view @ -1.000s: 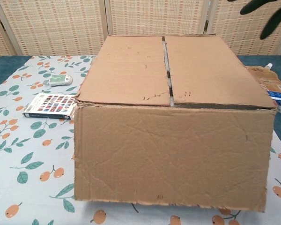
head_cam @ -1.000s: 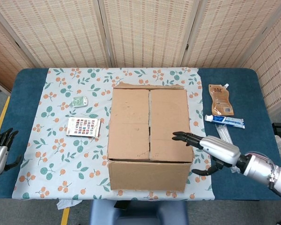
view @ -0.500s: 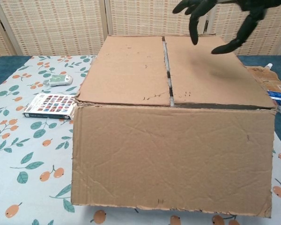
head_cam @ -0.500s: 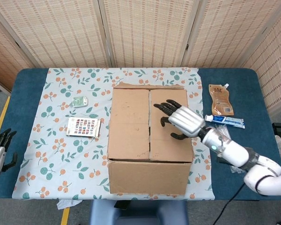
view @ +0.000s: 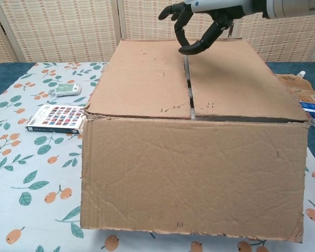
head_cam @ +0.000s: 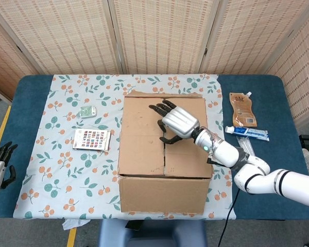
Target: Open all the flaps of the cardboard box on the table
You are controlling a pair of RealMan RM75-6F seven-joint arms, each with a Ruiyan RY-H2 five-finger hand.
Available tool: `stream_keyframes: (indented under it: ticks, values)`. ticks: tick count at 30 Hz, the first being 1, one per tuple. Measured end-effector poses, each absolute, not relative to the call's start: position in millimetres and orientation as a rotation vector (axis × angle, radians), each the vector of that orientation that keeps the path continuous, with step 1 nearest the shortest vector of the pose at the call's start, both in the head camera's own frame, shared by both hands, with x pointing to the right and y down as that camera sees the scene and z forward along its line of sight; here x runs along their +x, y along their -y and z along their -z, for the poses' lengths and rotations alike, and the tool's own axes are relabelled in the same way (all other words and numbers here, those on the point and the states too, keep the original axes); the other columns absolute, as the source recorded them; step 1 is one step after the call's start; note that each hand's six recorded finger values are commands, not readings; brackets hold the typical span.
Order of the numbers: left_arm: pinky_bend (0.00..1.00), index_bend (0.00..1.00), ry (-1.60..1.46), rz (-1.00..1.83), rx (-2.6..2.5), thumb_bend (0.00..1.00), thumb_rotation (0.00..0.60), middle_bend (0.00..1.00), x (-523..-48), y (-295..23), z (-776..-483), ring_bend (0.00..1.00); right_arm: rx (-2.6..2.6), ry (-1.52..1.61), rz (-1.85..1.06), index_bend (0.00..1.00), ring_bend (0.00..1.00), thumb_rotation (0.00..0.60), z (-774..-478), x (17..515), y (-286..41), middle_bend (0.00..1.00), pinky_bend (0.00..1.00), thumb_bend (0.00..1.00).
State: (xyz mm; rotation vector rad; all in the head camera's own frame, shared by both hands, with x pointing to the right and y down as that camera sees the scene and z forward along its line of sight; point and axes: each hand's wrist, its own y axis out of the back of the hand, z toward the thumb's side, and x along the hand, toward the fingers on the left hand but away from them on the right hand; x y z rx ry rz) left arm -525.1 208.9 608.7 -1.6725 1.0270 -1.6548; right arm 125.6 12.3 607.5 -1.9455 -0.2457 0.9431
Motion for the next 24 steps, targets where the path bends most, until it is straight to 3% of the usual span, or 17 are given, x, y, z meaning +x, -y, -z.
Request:
stream_keyframes:
  ticks: [7,24]
  values:
    - [0.0,0.0,-1.034,1.654,-1.675,0.83,0.6,0.0,-526,-208,-609,0.0,-1.881,0.205,-0.914,0.65,0.0,0.302,-613,115,-8,0.05,0.0,0.48]
    - [0.0,0.0,-1.046,1.633,-1.685,0.83,0.6,0.0,-524,-210,-605,0.0,-1.838,0.147,-0.898,0.62,0.0,0.287,-634,101,-18,0.04,0.0,0.48]
